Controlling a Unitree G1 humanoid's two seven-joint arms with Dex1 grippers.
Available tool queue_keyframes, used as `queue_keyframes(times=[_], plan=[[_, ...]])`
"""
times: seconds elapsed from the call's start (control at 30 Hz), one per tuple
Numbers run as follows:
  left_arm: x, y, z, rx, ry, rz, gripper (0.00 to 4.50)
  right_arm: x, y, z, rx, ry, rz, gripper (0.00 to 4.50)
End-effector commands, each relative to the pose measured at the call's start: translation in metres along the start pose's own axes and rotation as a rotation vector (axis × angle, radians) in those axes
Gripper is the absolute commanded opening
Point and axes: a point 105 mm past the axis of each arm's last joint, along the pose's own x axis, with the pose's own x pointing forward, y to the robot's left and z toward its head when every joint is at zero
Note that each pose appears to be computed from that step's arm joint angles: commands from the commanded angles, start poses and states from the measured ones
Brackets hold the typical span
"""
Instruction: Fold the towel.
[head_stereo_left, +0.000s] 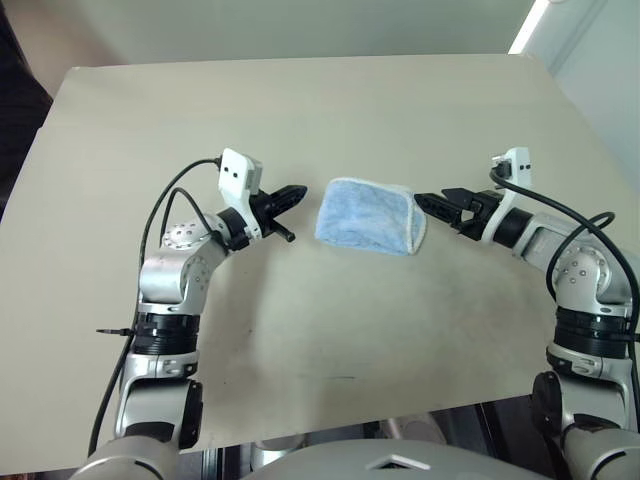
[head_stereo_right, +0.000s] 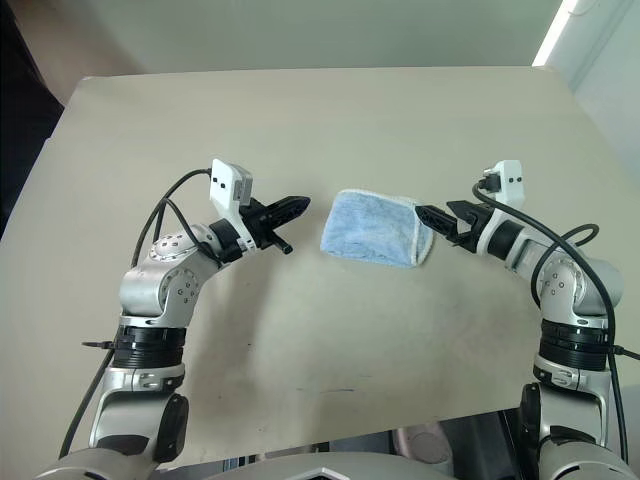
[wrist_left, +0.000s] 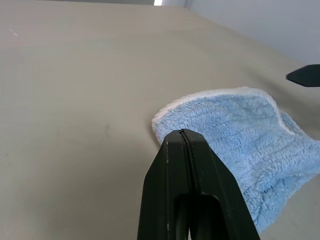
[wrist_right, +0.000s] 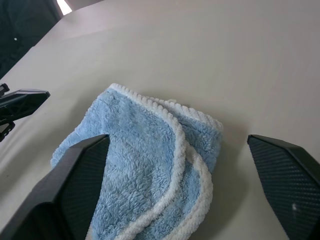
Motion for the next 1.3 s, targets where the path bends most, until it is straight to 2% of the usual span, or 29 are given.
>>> queue_keyframes(times=[0.03,1.3], plan=[[0.0005,-0.0070,0.0158,0.039,-0.053,-0.027,0.00,-0.0045,0.0050,0.0139,-0.036,-0.041,0.009,4.47],[0.0000,-0.0072,0.0160,0.036,-0.057,-0.027,0.00,-0.0057,0.0032,0.0107,-0.050,-0.028,0.006,4.47]])
